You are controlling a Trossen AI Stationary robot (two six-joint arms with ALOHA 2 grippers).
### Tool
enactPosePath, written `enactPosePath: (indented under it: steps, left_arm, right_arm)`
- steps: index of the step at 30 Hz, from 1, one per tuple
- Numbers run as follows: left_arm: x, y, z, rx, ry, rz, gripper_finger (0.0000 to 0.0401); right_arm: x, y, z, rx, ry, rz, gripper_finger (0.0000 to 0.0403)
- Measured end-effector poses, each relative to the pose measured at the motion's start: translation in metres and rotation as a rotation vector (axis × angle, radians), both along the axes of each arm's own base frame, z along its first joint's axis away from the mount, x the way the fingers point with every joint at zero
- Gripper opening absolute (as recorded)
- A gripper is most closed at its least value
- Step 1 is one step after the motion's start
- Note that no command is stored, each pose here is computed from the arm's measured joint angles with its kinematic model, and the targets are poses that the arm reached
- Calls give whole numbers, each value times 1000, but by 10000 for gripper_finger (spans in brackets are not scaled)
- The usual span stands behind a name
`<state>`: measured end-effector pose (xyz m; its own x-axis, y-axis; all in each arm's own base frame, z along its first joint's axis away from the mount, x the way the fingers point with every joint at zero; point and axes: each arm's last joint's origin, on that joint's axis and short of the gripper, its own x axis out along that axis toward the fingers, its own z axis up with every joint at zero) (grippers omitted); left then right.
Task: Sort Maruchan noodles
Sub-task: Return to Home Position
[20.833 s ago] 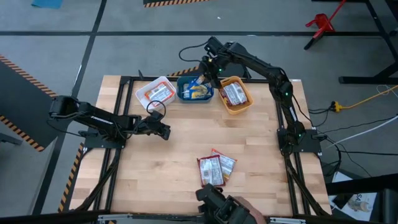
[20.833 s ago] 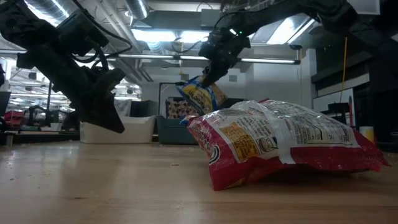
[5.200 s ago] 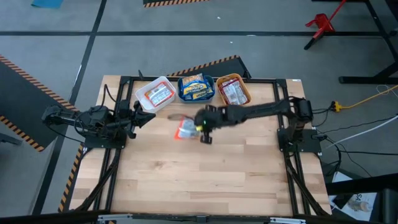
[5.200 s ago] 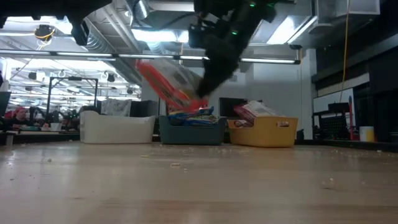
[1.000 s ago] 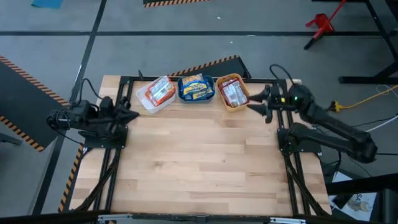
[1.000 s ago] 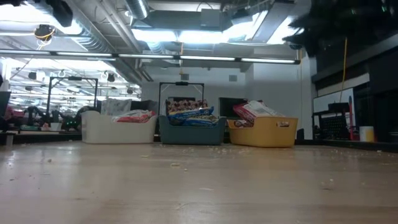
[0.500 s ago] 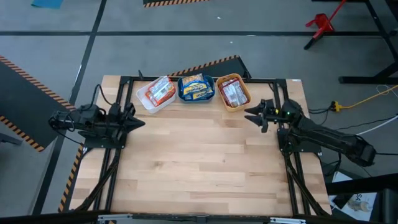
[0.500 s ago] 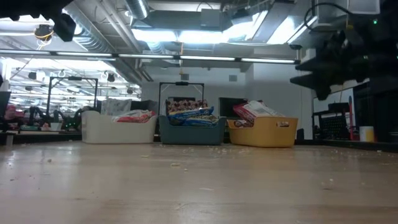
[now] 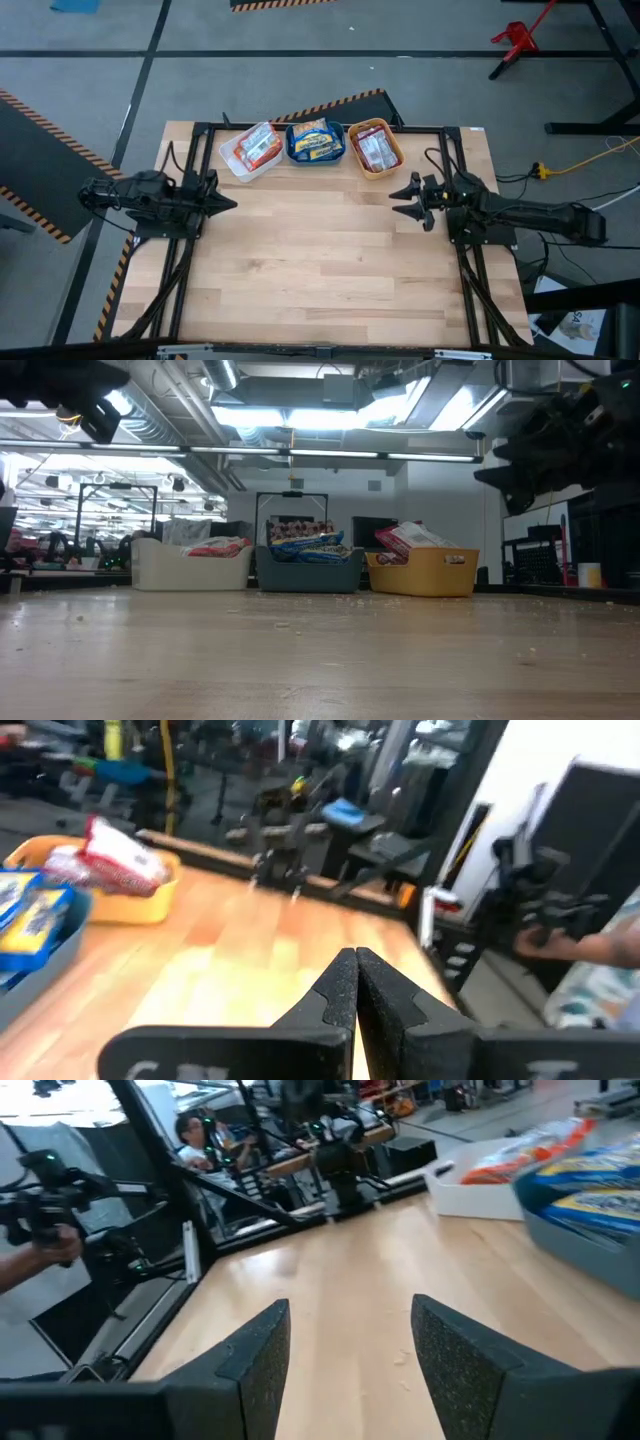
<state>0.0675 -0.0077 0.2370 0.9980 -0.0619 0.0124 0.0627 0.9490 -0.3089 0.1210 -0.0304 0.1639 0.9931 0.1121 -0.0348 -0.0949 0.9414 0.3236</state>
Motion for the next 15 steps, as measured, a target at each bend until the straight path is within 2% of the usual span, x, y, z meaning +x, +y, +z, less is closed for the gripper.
enactPosePath:
  steps: [4,9,15]
  left_arm:
    - [0,2,-5,12,51,71,0]
    - [2,4,-10,55,63,133,0]
    - [9,2,-30,75,127,102,0]
  right_arm:
    - [3,13,5,-13,-54,32,195]
    - [5,28,11,-97,-122,114,195]
    - [5,33,14,-170,-157,26,195]
